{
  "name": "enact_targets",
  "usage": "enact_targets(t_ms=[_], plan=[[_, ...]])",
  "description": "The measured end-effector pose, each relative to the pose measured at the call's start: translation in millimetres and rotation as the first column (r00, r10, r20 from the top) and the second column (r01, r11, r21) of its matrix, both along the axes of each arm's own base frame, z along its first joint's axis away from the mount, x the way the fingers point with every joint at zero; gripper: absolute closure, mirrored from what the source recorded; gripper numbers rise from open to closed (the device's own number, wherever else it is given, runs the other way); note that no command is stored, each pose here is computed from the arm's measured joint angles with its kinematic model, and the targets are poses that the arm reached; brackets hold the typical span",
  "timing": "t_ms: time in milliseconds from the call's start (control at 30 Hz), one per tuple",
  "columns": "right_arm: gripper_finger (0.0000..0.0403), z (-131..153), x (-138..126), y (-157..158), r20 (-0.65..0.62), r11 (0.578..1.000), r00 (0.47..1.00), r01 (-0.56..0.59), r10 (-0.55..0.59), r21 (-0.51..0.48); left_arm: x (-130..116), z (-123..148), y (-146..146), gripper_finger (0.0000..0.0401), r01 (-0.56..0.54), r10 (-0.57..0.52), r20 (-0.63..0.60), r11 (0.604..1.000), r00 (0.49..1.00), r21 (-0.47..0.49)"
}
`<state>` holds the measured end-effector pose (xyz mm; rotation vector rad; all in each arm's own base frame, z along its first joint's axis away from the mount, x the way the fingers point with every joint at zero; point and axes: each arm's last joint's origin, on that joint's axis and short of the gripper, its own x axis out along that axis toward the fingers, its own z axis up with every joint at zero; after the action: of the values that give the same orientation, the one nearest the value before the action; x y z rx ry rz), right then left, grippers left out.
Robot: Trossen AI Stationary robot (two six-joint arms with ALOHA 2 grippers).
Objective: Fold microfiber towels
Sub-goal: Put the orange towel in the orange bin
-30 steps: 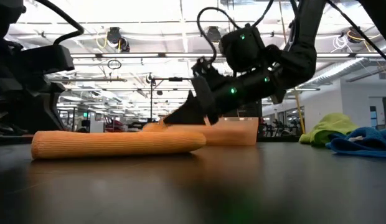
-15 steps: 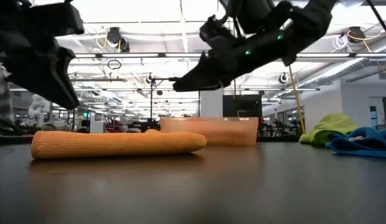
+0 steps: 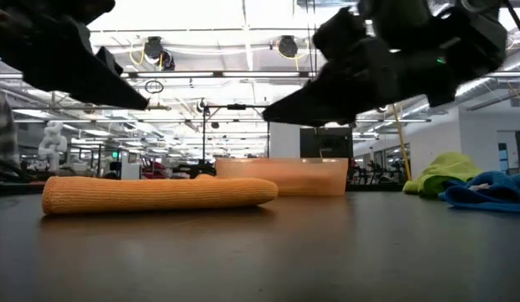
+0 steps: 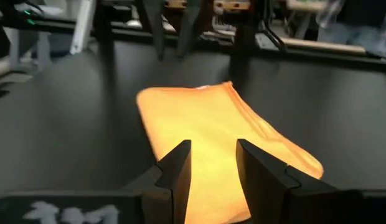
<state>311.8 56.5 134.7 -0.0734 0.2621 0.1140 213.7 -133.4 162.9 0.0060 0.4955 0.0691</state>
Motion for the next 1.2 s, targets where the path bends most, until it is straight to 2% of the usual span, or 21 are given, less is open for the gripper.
enact_targets(t_ms=[133,267,533,733,1200], plan=[[0.0283,-1.0,-11.2,2.1,0.081,1.0,0.997,-0.014,0.012,0.015,2.3,-0.7,6.1,0.0313,-0.07,0.068,0.082,0.997,0.994,0.024],[0.0283,-0.4,-17.0,5.4,0.124,0.999,0.992,-0.029,0.026,0.024,5.2,0.1,10.5,0.0313,-0.101,0.099,0.098,0.995,0.99,0.019],[0.0283,-0.8,-17.8,8.0,0.123,0.999,0.992,-0.042,0.041,-0.001,6.3,0.2,11.8,0.0313,-0.108,0.109,0.097,0.994,0.989,-0.017],[0.0283,-0.2,-16.5,2.2,0.132,0.999,0.991,-0.025,0.028,-0.023,6.8,0.1,12.8,0.0313,-0.102,0.101,0.095,0.995,0.99,0.007],[0.0283,-0.3,-16.2,0.6,0.125,0.999,0.992,-0.011,0.006,0.04,7.1,0.2,13.3,0.0313,-0.114,0.115,0.097,0.993,0.989,-0.017]])
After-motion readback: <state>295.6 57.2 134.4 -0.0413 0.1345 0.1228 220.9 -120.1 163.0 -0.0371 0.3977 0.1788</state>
